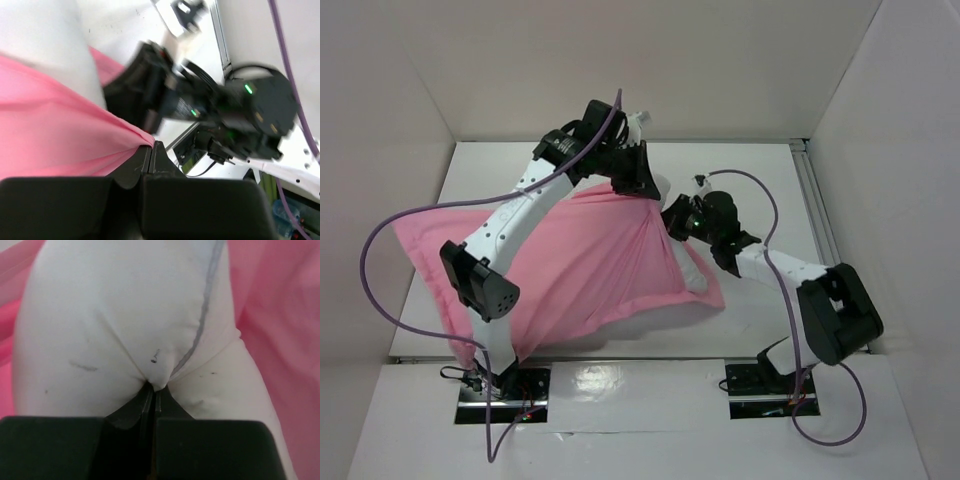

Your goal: Put the pillow into the pillowcase

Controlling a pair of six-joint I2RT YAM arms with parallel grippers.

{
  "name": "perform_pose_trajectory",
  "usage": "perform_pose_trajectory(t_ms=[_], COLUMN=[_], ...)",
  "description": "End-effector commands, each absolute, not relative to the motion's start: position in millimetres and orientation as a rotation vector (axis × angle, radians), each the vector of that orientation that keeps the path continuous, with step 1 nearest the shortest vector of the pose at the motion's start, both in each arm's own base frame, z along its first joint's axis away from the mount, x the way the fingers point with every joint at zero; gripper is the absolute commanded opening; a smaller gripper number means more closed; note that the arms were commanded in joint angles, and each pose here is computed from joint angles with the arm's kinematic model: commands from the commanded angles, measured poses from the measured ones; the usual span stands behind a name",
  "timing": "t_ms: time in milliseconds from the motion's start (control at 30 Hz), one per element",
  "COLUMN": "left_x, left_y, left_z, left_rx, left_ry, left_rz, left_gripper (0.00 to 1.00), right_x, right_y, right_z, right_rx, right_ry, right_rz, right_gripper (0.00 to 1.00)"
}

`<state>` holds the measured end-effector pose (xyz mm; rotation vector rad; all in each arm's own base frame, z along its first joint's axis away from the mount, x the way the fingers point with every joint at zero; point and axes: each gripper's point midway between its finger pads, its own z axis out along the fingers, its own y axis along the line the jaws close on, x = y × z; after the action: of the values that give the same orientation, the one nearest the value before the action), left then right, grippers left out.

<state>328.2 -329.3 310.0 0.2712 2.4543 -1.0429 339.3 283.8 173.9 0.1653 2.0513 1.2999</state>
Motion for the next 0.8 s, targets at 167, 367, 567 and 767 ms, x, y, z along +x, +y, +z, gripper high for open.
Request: perform_pose_trajectory(t_ms=[167, 367, 567, 767], left_x=[359.8, 363.1, 360.4, 361.8], left_y=[-381.9, -384.6, -381.9, -349.3], left_z=[370.6, 359.3, 344.3, 309.7], left_rx=[0.412, 0.397, 0.41, 0.356], left_ry=[2.17, 2.202, 2.242, 2.369], left_rz=[-1.241, -1.24, -1.218, -1.002], left_gripper=[0.0, 0.0, 0.0, 0.0], right_x=[285.5, 283.2, 271.2, 293.1], right_y=[267.5, 254.4, 307.0, 330.9], right_z=[224.4, 222.8, 167.3, 172.5], right_rx=[0.155, 0.17, 0.157, 0.177], right_ry=[1.981, 1.973, 2.076, 2.042], right_rz=[1.298, 1.221, 1.341, 1.364], right_gripper=[0.0, 0.0, 0.0, 0.0])
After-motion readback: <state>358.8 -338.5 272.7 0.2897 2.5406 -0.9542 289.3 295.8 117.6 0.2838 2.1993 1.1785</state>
